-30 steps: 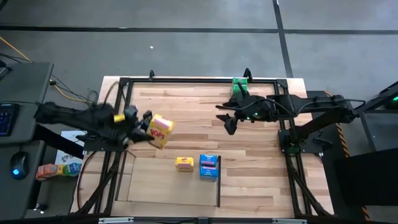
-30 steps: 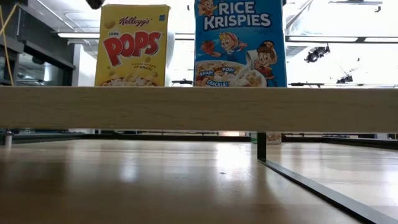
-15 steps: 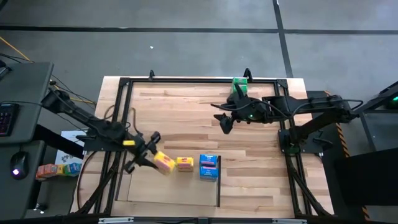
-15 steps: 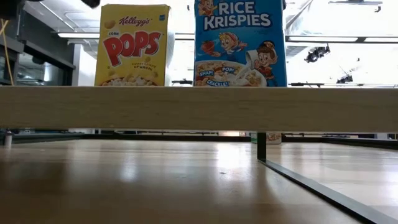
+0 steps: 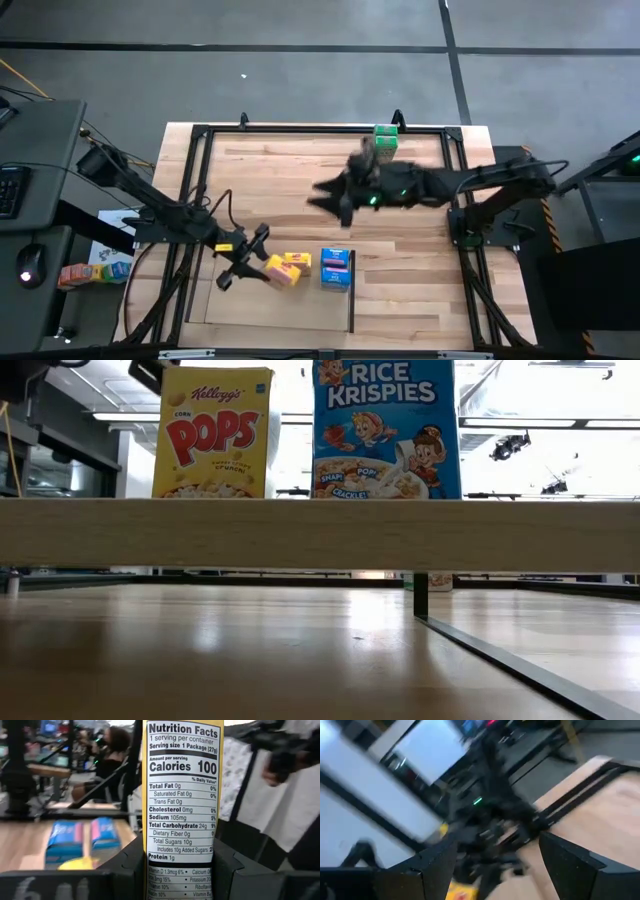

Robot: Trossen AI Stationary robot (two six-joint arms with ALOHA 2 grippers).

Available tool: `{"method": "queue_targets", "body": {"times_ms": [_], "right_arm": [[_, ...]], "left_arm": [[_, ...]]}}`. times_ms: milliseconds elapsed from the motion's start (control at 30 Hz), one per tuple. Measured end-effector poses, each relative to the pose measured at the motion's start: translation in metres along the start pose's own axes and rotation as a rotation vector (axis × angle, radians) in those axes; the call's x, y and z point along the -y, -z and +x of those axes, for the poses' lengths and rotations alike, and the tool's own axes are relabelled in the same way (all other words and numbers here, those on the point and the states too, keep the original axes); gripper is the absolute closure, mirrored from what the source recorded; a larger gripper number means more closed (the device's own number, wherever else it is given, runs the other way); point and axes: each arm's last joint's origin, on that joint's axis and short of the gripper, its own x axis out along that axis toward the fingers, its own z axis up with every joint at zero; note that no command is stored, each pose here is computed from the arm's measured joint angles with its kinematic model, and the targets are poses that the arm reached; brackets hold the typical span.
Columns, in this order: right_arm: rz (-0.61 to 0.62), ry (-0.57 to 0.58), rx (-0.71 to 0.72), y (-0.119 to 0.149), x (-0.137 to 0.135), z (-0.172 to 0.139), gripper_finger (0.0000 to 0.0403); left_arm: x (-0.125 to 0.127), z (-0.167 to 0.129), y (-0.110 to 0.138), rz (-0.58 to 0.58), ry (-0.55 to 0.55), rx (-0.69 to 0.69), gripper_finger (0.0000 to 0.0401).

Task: Stack cereal on shelf
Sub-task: Put the yellow cereal box on the shelf aligned with the yellow cereal box

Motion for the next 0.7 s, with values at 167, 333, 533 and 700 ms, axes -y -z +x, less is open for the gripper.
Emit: {"method": "queue_targets", "body": {"times_ms": [167,333,533,700], "right_arm": [[-0.134,0.056,-0.221,0.011,-0.033,0.021,0.013],[-0.243,0.105,-0.374,0.015,-0.063,0.033,0.013],[-0.276,0.177,-0.485,0.03,-0.068,0.055,0.013],[-0.275,0.142,-0.538,0.045,-0.067,0.076,0.013]], "left_arm": [[-0.003,0.002,0.005,-0.033,-0.063,-0.015,0.0279],[-0.005,0.003,0.007,-0.042,-0.115,-0.011,0.0279],[-0.006,0.003,0.007,-0.016,-0.156,-0.008,0.0279],[-0.006,0.003,0.007,-0.014,-0.178,-0.007,0.0279]]}}
